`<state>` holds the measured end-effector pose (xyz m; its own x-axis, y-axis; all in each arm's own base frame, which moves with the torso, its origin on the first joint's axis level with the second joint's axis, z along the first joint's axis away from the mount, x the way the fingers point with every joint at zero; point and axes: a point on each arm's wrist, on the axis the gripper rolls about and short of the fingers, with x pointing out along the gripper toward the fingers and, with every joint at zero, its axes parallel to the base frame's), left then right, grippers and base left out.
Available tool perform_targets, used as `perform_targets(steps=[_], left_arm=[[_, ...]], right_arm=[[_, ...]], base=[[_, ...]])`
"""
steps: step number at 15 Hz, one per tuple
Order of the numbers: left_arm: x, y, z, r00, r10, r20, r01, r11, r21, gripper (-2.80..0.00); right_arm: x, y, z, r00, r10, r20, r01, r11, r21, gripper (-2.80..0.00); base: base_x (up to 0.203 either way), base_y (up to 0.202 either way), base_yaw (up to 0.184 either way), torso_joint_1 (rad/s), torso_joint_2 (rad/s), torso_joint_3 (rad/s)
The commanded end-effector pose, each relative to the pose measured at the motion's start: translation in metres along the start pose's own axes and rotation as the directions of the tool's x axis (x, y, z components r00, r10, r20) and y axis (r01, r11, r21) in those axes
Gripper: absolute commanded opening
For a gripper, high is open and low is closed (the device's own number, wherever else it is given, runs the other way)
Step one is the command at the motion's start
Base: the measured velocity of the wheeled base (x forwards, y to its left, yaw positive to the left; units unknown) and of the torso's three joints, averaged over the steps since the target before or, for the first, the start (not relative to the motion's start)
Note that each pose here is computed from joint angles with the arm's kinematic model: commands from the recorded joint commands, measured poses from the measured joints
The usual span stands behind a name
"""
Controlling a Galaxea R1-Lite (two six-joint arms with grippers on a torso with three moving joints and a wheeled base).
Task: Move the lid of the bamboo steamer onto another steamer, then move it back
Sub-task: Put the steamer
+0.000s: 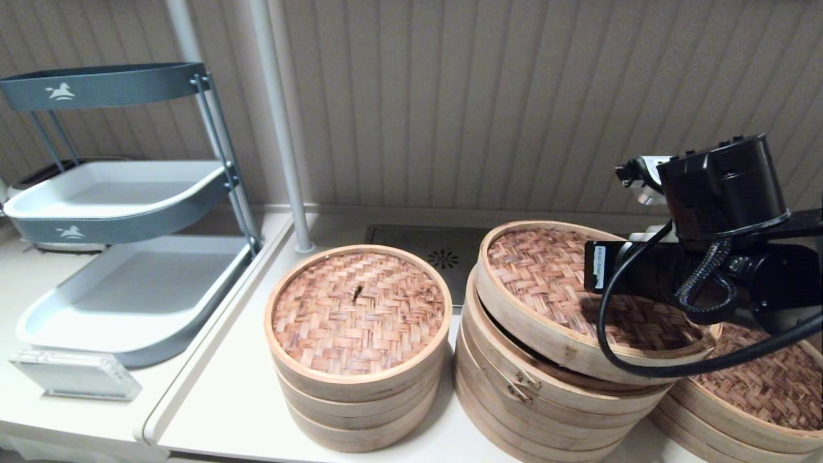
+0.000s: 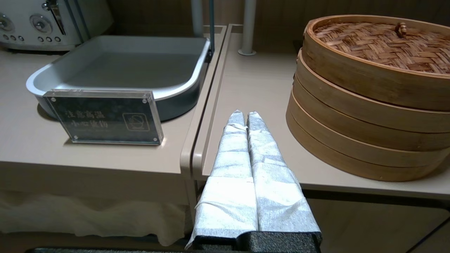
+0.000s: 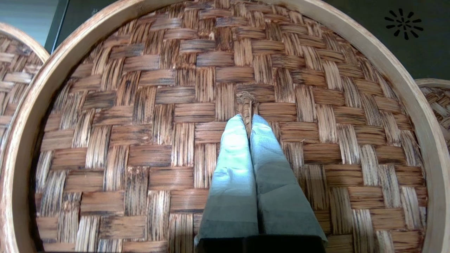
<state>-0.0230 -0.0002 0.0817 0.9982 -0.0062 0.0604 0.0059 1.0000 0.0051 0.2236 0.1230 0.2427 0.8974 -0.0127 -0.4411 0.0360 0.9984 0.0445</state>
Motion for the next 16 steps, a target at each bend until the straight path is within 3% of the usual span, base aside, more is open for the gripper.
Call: perform_targets(steps=[1,16], left_arm=[[0.0014,0.0,-0.007,1.0,0.0,-0.024,0.0,1.0,0.0,-2.8],[0.0014,0.0,-0.007,1.0,0.0,-0.023,0.0,1.0,0.0,-2.8]], right_arm=[[-0.0019,0.0001,-0.0018,1.0,0.002,-0.002,-0.002,1.0,-0.002,-2.8],[0.0049,0.0067,-0.0099,0.999,0.005,-0.033,-0.007,0.999,-0.039,-2.8]], base=[[0.0,0.0,0.0,0.0,0.0,0.0],[0.0,0.0,0.0,0.0,0.0,0.0]])
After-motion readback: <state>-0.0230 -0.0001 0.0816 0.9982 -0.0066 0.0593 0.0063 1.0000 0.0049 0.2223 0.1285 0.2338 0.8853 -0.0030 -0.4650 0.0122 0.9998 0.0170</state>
